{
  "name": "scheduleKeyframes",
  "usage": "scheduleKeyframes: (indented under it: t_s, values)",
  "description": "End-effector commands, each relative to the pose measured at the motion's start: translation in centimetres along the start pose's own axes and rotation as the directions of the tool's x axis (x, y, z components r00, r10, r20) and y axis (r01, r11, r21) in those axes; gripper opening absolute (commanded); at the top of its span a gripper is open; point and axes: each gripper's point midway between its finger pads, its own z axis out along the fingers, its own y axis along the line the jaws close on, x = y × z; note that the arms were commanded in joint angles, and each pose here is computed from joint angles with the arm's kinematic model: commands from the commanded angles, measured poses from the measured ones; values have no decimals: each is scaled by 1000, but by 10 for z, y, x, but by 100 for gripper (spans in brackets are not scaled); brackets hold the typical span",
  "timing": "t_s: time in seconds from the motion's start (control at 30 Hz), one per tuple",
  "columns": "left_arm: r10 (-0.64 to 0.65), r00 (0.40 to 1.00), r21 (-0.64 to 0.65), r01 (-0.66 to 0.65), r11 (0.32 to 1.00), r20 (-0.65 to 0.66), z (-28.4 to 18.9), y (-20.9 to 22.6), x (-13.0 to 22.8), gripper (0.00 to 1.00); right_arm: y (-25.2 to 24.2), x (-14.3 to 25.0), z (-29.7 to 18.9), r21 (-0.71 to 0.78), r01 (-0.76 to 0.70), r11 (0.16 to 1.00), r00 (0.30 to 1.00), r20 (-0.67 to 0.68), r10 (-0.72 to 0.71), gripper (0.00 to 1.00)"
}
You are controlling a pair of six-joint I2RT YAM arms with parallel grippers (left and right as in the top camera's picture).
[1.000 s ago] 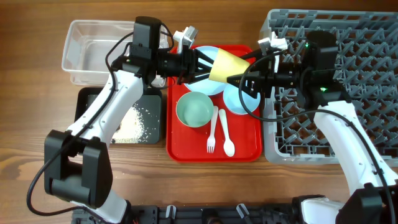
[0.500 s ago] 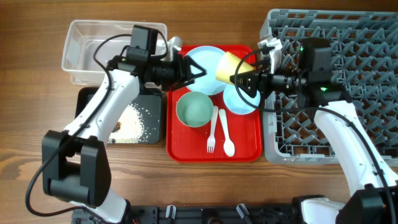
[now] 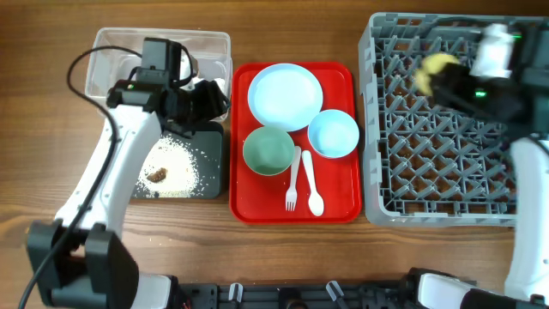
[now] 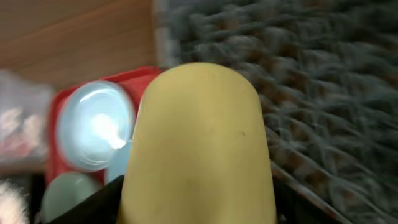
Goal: Sort waste into correct bins and load items into the dishwasher rack
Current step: 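Carry the yellow cup with the right gripper into the dish rack, then withdraw the right gripper from the dish rack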
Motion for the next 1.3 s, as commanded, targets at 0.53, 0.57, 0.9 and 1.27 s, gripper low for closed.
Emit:
scheduleKeyframes:
  t_s: [0.53, 0.57, 0.9, 1.27]
  values:
    - [31, 997, -67, -27, 997, 68, -15, 9, -8, 69, -259, 56, -14, 472, -625, 622, 724, 53, 688, 4]
    - [31, 997, -67, -27, 997, 68, -15, 9, -8, 69, -264, 60, -9, 477, -638, 604, 706, 50, 707, 4]
    - [26, 998, -77, -22, 997, 49, -15, 12, -3, 69, -296, 84, 34, 535, -634, 559, 650, -23, 759, 6]
    - [26, 998, -76, -22, 997, 50, -15, 12, -3, 73, -281, 71, 47, 412, -666, 622, 662, -57, 747, 97]
